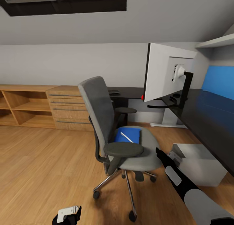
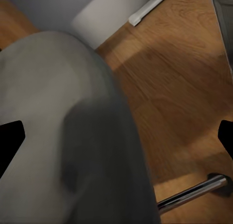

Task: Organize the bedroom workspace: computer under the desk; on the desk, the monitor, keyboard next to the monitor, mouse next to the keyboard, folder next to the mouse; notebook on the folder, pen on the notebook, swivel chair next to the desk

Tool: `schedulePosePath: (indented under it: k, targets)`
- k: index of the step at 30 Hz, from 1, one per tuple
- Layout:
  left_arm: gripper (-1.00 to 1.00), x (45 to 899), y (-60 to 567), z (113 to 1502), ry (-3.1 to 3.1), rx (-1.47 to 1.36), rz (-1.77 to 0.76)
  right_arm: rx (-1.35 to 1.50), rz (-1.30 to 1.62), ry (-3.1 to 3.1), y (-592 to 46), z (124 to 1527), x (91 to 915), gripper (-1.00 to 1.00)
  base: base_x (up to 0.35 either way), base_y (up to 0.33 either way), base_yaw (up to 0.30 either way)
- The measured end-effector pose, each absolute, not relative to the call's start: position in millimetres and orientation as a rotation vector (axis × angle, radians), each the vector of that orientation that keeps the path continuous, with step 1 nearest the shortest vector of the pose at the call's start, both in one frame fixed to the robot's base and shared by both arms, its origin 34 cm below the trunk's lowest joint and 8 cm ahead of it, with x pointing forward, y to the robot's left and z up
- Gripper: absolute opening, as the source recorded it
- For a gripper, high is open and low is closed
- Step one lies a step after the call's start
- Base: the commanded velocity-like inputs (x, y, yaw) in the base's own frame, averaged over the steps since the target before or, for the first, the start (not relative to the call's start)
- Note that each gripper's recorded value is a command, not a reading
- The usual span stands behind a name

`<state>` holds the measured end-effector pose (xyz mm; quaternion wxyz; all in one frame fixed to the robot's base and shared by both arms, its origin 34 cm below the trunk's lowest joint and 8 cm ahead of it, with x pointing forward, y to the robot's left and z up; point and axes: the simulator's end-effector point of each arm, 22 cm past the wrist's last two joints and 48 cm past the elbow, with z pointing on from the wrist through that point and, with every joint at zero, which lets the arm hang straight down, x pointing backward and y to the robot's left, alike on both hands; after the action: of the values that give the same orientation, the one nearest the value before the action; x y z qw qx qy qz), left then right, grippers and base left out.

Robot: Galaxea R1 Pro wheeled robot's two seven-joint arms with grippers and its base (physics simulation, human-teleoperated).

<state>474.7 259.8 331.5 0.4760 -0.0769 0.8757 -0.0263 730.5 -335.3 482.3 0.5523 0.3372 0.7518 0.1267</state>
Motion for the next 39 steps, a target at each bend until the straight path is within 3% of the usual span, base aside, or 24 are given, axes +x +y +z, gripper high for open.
schedulePosePath:
  k: [20, 39]
  targets:
    - [1.00, 474.7, 259.1, 331.5, 2.140, -0.188, -0.065, 0.795, 0.301, 1.778, -334.5, 482.5, 730.7, 1.00, 0.000, 0.000, 0.165]
    - [1.00, 474.7, 258.9, 331.5, 2.140, -0.189, -0.067, 0.799, 0.297, 1.775, -336.9, 481.7, 730.0, 1.00, 0.000, 0.000, 0.010]
